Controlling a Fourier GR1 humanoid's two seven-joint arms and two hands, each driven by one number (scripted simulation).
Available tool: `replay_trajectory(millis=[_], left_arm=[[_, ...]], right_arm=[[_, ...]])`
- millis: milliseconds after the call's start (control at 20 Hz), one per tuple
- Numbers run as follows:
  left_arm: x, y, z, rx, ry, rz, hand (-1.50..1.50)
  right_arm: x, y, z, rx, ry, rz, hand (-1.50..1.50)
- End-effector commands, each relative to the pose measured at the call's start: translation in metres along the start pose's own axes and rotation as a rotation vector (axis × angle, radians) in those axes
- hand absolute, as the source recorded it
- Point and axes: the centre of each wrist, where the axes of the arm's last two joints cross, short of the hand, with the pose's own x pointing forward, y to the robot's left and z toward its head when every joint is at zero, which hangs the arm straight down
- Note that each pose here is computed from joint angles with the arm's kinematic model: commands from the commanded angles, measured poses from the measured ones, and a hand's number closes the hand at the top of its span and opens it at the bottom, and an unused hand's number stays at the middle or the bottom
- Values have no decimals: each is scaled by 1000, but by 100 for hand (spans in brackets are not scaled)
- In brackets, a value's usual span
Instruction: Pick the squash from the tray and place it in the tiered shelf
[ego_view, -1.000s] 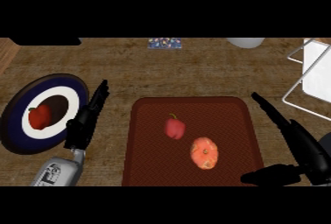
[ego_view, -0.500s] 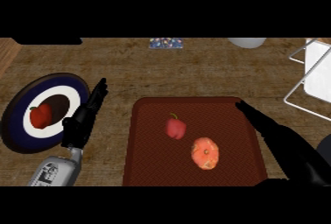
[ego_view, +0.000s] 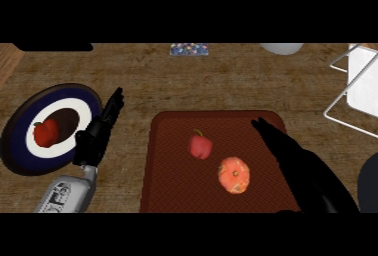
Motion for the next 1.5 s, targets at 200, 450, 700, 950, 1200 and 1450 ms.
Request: replay_trajectory(millis=[200, 450, 700, 950, 1200, 1450], left_arm=[[-4, -1, 23, 7, -19, -14, 0], [-5, -6, 17, -16, 15, -1, 0], [13, -1, 4, 7, 4, 4, 0], [1, 8, 6, 0, 14, 2, 0], [7, 5, 9, -10, 21, -7, 0], [3, 0, 5, -2, 5, 5, 0]], right_arm=[[22, 13, 10, -12, 58, 11, -150], [30, 43, 6, -10, 38, 1, -150], [12, 36, -22, 10, 85, 26, -150], [7, 47, -26, 11, 99, 36, -150], [12, 37, -18, 17, 114, 65, -150], [-9, 59, -35, 27, 124, 75, -150]])
